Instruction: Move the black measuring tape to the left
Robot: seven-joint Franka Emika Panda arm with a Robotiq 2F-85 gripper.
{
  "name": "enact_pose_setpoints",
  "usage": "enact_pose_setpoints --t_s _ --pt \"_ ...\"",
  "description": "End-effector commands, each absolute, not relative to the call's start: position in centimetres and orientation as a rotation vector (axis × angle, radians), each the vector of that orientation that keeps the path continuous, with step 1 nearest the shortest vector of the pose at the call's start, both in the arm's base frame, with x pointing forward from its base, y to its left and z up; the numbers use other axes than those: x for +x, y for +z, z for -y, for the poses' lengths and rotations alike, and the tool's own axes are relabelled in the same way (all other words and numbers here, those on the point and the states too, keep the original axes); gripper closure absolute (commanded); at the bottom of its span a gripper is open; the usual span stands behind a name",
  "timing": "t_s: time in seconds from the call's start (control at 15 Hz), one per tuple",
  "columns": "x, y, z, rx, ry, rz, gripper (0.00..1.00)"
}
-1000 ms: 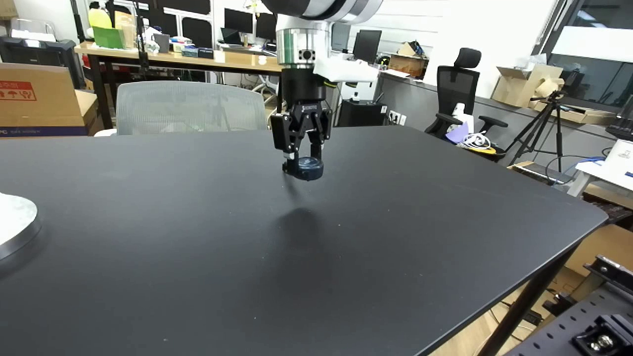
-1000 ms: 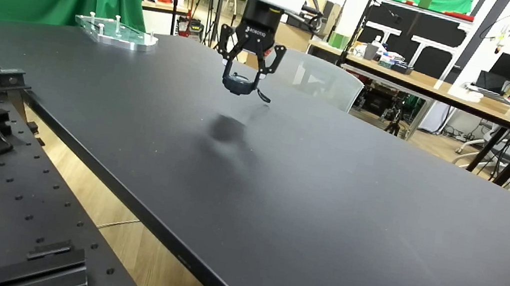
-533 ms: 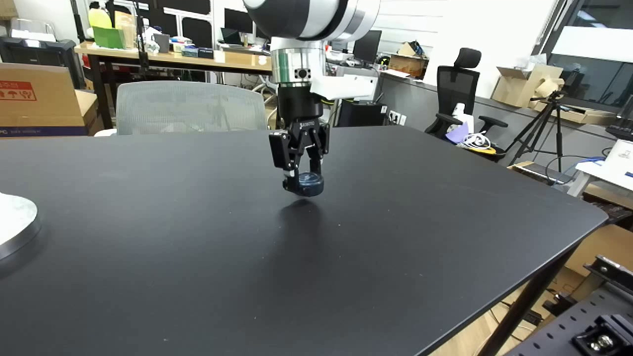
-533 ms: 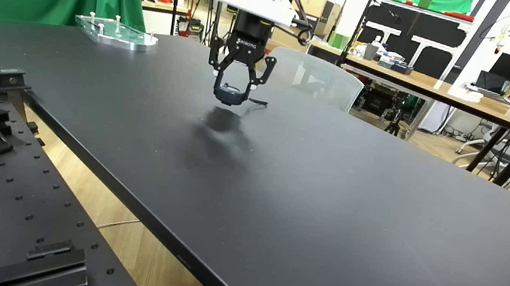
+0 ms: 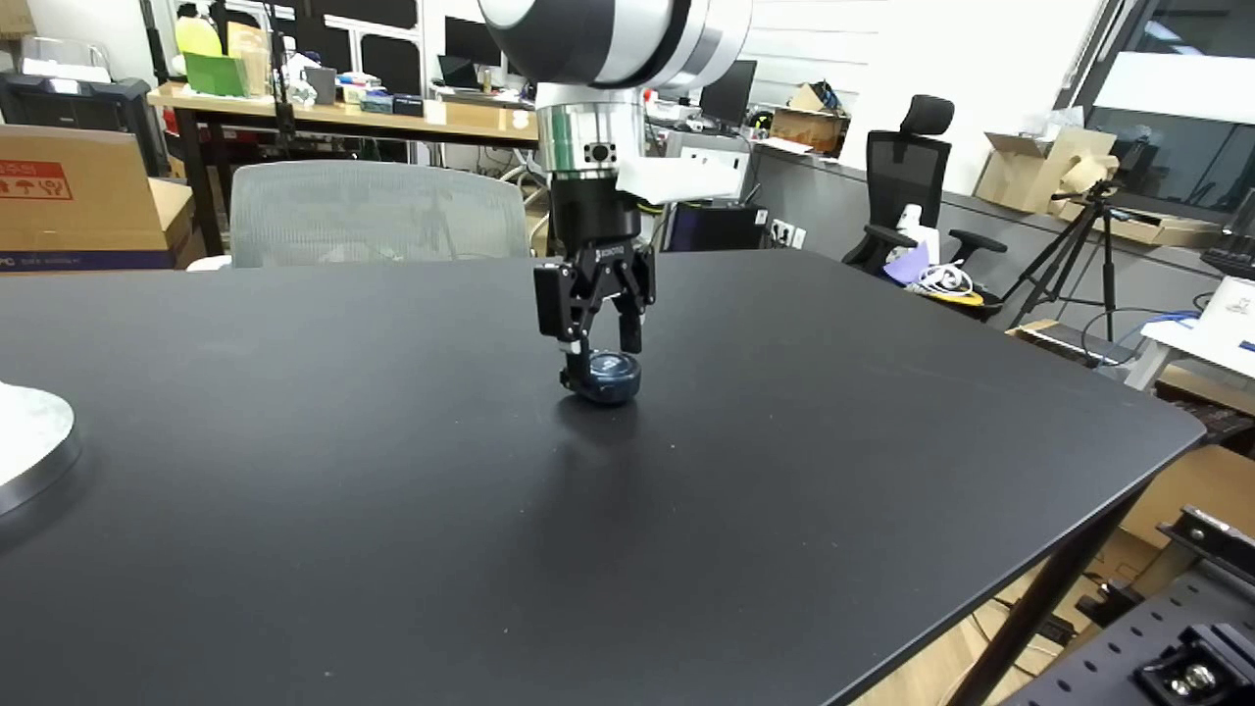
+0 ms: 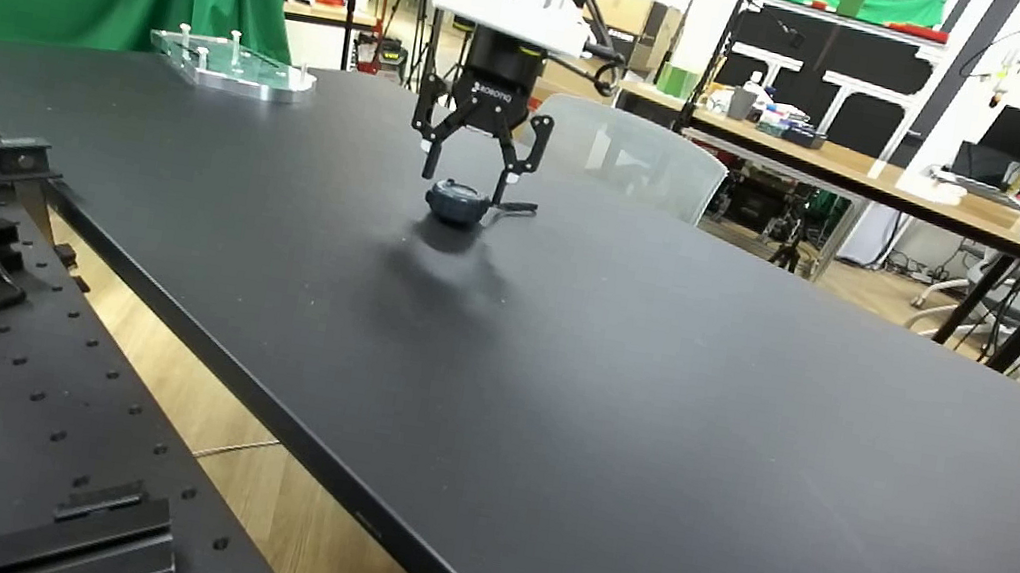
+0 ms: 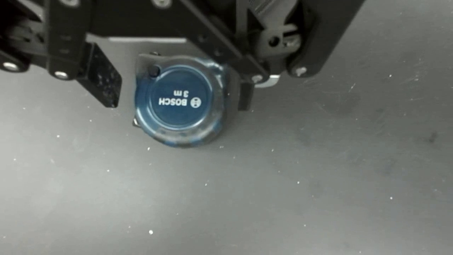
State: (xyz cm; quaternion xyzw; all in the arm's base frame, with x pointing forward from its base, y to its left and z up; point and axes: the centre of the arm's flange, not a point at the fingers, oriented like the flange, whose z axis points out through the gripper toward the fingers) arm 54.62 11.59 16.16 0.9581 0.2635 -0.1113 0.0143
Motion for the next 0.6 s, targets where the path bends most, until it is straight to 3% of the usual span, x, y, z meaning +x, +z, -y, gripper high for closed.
enact_pose_setpoints --t_s 0.0,0.53 --pt "54.7 18.2 -11.8 2.977 -0.334 -0.812 0.0" --pt "51.5 26.5 -11.7 2.926 -0.08 -0.858 0.0"
